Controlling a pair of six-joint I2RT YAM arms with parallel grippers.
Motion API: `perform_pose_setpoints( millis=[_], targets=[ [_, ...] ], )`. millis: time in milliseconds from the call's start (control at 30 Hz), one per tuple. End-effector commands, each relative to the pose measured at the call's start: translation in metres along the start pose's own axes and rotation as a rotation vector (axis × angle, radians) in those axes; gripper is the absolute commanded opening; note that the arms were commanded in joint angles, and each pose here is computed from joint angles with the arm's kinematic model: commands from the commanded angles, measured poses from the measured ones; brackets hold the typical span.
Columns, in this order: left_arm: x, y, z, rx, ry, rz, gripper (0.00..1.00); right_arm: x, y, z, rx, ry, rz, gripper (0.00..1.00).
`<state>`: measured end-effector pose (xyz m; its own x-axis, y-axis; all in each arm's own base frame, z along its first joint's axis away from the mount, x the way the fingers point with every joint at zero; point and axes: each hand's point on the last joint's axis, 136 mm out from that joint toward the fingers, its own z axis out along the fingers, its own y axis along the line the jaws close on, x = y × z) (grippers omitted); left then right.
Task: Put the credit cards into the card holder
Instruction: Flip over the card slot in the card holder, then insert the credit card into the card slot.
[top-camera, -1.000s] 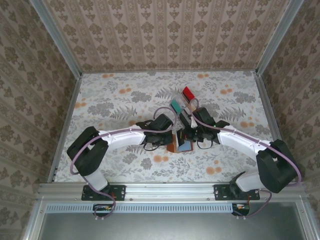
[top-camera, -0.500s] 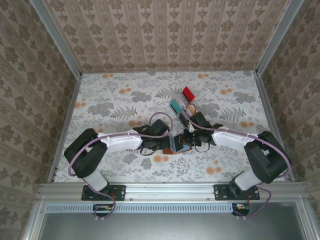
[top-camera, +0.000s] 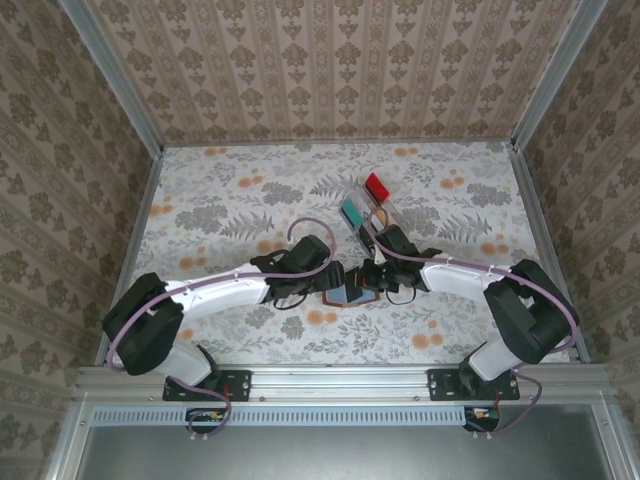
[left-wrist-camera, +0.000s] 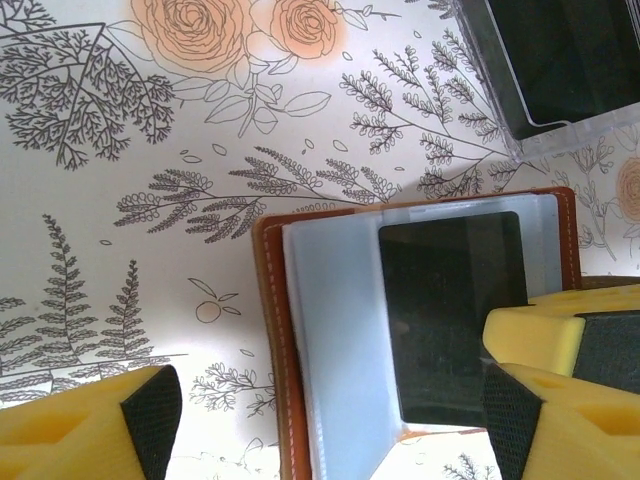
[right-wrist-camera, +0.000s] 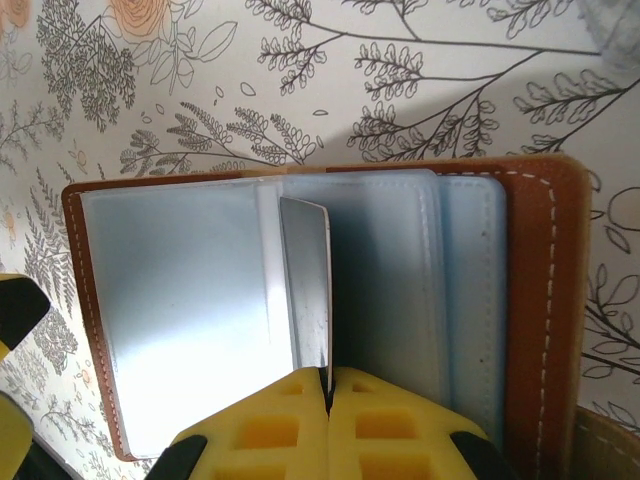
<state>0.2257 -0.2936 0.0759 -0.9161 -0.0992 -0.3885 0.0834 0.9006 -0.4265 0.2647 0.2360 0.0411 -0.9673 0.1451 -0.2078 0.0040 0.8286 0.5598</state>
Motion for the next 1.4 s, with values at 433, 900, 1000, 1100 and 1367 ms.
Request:
perform_pose_setpoints(
  millis=[433,900,1000,1100,1367],
  targets=[
    [0.025,0.038,0.044,-0.189,0.120,0.032,0.16,0.011,-0.008,0.009,0.009,0.027,0.031,0.00],
    [0.037,0.035,0.052,-0.195,0.155,0.047,0.17,0.027,-0.018,0.028,0.031,0.072,0.041,0.00],
    [0.037,0.033,0.052,-0.191,0.149,0.049,0.20,0.028,-0.016,0.032,0.028,0.079,0.036,0.00],
    [0.036,0.033,0.050,-0.195,0.142,0.048,0.22,0.030,-0.013,0.034,0.023,0.094,0.032,0.00],
    [0.031,0.038,0.043,-0.227,0.121,0.059,0.19,0.034,-0.007,0.027,0.024,0.127,-0.018,0.00]
  ],
)
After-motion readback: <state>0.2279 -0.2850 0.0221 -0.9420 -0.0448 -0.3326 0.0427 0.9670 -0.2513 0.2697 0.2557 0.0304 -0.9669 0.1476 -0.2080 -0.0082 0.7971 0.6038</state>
